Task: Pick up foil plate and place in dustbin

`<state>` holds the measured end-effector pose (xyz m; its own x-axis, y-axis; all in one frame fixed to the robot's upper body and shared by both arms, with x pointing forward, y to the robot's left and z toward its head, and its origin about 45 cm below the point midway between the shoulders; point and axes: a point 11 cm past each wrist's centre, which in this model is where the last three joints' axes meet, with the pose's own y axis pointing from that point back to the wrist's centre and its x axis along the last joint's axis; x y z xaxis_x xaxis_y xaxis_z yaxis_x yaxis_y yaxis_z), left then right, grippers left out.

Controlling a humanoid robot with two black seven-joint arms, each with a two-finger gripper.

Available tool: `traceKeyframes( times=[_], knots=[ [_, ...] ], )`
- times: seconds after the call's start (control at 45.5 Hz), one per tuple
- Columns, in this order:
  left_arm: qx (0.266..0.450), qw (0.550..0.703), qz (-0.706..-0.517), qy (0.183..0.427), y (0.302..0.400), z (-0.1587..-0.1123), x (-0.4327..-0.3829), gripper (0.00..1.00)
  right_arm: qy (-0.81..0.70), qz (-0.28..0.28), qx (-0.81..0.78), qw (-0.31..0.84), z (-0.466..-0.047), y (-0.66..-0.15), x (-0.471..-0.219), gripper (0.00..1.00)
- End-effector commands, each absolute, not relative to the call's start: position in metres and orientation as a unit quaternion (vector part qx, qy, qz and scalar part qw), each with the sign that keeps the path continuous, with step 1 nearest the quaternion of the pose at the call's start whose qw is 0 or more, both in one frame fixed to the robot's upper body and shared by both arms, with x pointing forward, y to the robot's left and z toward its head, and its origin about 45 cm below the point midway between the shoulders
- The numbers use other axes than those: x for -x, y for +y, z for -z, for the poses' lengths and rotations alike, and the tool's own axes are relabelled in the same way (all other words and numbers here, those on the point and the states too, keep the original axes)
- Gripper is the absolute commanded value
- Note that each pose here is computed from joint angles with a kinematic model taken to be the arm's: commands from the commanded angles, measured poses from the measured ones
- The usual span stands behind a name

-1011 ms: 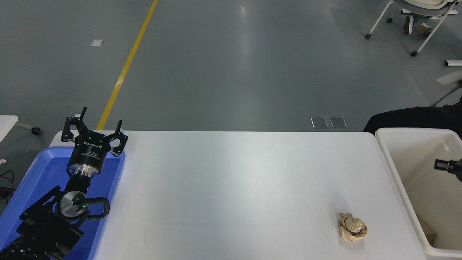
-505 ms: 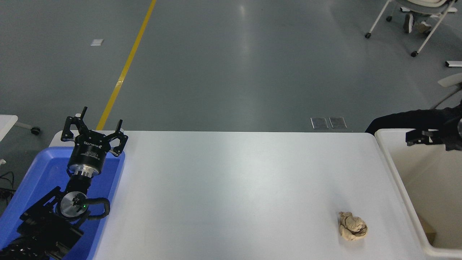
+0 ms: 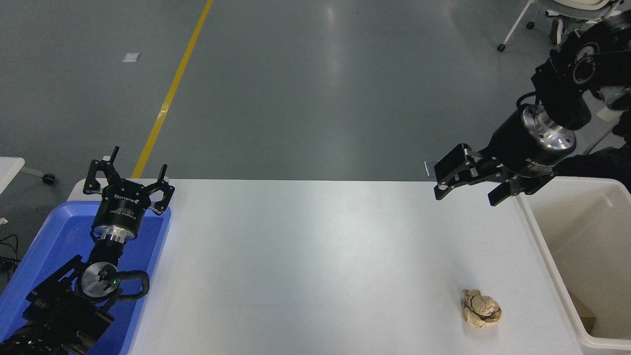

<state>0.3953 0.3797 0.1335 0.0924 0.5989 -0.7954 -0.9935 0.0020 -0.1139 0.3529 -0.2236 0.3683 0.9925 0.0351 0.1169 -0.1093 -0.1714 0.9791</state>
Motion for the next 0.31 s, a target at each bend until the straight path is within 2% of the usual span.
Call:
traceKeyframes(
  times=[0.0,0.286],
  knots=[
    [0.352,0.650,-0.613,0.280,0.3799,-0.1334,-0.3952,1.00,-0.024,-0.072,-0.767,0.637,-0.386,-0.204,-0.350,1.00],
    [0.352,0.650,-0.612,0.280,0.3795,-0.1337,-0.3954,1.00,-0.045,-0.098,-0.774,0.624,-0.412,-0.197,-0.354,1.00]
  ],
)
